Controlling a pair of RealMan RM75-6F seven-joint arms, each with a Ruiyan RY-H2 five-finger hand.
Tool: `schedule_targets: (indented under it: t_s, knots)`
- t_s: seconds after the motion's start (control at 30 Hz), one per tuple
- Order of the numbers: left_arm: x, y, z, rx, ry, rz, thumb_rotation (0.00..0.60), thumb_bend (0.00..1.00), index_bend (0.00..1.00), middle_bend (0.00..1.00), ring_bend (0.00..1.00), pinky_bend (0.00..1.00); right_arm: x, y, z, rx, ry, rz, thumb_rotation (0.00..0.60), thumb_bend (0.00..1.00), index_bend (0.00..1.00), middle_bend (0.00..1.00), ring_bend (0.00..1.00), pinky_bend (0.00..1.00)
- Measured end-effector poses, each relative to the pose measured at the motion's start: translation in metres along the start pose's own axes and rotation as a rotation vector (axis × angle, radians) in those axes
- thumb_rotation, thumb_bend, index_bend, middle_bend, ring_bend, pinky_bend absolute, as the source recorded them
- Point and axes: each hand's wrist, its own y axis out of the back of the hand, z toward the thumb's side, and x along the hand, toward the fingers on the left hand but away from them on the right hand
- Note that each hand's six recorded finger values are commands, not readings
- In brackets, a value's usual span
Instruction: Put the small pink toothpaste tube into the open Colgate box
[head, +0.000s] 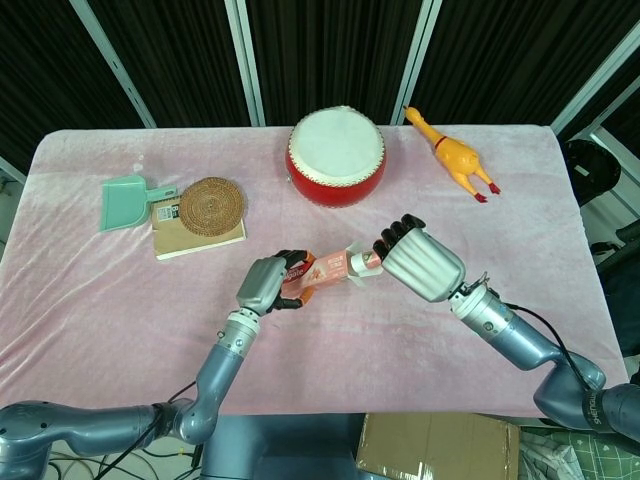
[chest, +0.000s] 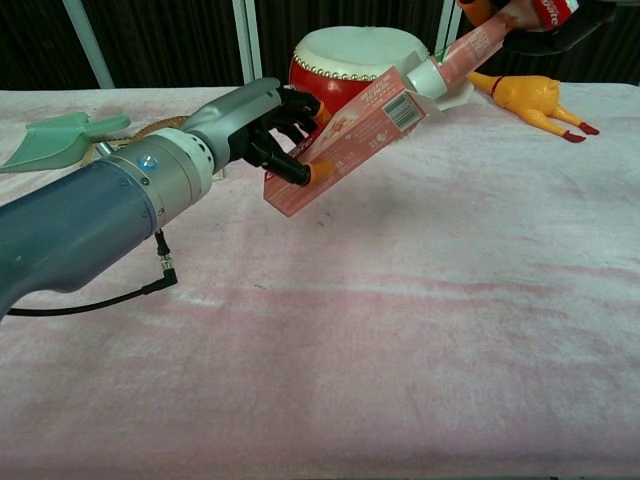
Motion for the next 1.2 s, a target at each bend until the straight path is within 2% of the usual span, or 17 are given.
schedule_targets:
  t_s: [0.87, 1.07, 1.2]
  knots:
    - [0.002, -0.008, 0.015, -0.045, 0.01, -0.026, 0.6, 0.46, 0.41, 0.33, 0.25, 0.39, 0.0, 0.004, 0.01, 0.033, 0.04, -0.066, 0.6, 0.42, 0.67, 0.58, 0.52, 0.55]
    - [0.004, -0.009, 0.021, -0.053, 0.005, -0.031, 0.6, 0.46, 0.4, 0.33, 0.25, 0.39, 0.0, 0.004, 0.009, 0.037, 0.043, -0.082, 0.6, 0.4, 0.67, 0.52, 0.48, 0.49]
    - [0.007, -0.011, 0.025, -0.058, 0.003, -0.032, 0.6, 0.46, 0.4, 0.33, 0.25, 0.39, 0.002, 0.004, 0.008, 0.037, 0.04, -0.086, 0.6, 0.39, 0.61, 0.47, 0.44, 0.47]
